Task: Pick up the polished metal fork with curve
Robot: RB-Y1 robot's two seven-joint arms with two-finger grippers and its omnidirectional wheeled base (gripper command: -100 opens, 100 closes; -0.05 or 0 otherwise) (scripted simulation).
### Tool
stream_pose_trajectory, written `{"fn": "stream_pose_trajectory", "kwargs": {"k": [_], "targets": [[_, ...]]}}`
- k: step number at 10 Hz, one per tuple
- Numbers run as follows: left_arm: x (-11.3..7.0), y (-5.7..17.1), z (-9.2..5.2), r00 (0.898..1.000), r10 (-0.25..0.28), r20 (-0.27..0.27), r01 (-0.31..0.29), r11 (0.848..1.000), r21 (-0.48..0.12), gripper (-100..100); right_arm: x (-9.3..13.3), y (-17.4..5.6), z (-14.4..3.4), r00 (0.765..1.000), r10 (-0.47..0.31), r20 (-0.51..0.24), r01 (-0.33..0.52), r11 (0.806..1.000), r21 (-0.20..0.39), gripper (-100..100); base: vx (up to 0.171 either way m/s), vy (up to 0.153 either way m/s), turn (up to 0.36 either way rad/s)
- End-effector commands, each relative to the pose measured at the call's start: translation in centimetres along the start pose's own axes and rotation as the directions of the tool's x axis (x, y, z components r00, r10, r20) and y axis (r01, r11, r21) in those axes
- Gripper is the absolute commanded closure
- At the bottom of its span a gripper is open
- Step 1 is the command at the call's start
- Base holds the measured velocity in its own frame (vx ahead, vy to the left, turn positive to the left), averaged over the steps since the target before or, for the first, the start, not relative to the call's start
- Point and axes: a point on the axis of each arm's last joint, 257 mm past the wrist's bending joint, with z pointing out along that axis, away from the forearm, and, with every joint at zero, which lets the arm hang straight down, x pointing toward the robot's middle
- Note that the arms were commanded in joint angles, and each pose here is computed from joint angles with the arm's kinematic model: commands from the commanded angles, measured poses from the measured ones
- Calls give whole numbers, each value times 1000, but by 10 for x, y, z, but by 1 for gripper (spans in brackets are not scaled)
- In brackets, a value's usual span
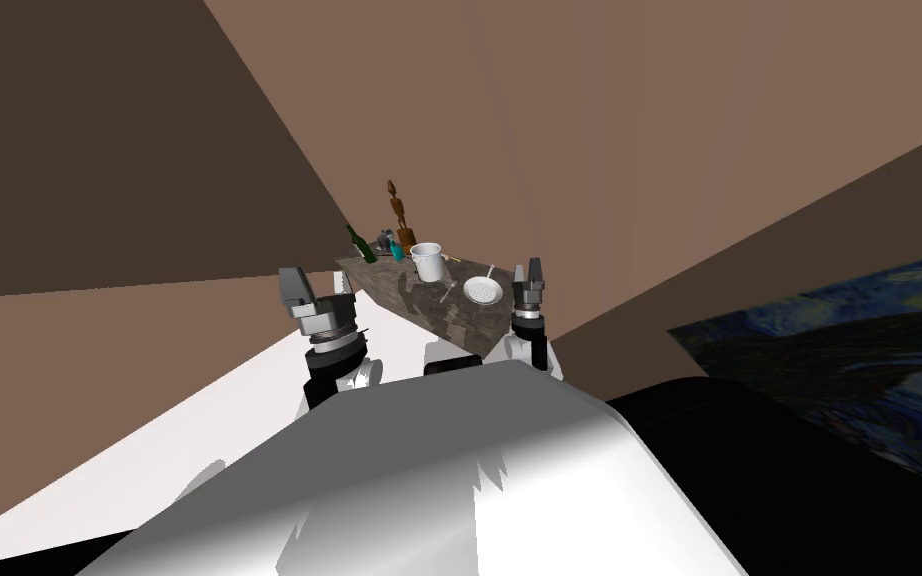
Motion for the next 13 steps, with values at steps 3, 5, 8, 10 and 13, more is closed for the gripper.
{"fn": "stream_pose_trajectory", "kwargs": {"k": [3, 5, 8, 10, 13], "targets": [[0, 0, 0, 1000, 0, 0, 0, 1000, 0, 0, 14, 1, 6, 997, -5, -78, 4, 1000, -7, -100, -20, 91, -10], [0, 0, 0, 1000, 0, 0, 0, 1000, 0, 0, 25, 0, 10, 990, -6, -138, 5, 1000, -8, -100, 0, 107, -21], [0, 0, 0, 1000, 0, 0, 0, 1000, 0, 0, 40, -3, 15, 976, -11, -217, 10, 1000, -5, -100, 18, 84, -14], [0, 0, 0, 1000, 0, 0, 0, 1000, 0, 0, 49, -5, 16, 965, -16, -262, 16, 1000, -2, -100, 29, 98, -21], [0, 0, 0, 1000, 0, 0, 0, 1000, 0, 0, 65, -11, 19, 939, -21, -343, 27, 1000, 14, -100, 11, 73, -13]]}}
